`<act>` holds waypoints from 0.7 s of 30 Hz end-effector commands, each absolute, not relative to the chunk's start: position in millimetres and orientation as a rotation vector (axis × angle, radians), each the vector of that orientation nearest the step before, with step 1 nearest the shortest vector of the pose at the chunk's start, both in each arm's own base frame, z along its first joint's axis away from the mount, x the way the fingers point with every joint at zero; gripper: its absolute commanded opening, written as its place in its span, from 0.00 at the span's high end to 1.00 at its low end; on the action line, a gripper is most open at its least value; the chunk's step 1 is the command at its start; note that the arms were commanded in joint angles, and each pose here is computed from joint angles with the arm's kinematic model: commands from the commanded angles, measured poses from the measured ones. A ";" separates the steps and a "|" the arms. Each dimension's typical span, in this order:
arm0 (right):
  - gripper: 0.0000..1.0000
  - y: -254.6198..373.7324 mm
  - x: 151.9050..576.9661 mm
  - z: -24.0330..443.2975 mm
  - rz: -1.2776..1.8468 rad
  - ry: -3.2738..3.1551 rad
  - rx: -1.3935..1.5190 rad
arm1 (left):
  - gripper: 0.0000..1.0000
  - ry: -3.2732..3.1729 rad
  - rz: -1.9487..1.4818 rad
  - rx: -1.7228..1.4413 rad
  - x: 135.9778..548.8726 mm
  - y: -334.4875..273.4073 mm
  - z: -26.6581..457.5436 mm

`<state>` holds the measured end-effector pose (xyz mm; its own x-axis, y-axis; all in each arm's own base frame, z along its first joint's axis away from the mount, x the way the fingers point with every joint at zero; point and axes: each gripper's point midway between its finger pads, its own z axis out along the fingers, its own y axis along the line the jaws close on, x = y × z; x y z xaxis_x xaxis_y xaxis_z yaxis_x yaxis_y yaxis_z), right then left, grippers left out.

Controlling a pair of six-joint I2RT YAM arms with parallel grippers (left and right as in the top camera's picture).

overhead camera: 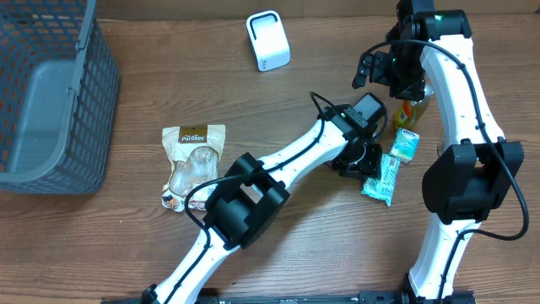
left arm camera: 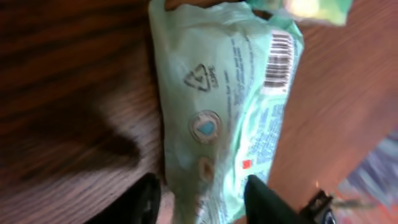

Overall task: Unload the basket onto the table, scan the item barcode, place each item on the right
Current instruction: 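Set the Kleenex pack down near the tissue box and release, then swing the left gripper back left over the PanTree bag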

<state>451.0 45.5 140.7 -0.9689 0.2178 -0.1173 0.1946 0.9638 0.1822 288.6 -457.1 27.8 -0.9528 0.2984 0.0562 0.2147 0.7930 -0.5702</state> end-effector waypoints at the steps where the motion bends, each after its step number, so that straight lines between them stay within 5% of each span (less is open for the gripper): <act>1: 0.00 46.5 456.1 156.2 0.270 2.932 0.291 | 0.49 -2.717 0.967 -0.473 271.9 -464.0 35.4; 5: 0.00 46.5 456.1 156.2 0.270 2.932 0.291 | 0.37 -2.730 1.002 -0.542 275.2 -462.4 56.2; 12: 0.00 46.5 456.1 156.2 0.270 2.932 0.291 | 0.37 -2.920 0.930 -0.641 295.5 -437.6 103.8; 21: 0.00 46.5 456.1 156.2 0.270 2.932 0.291 | 0.34 -3.280 0.269 -0.495 351.2 -290.7 150.3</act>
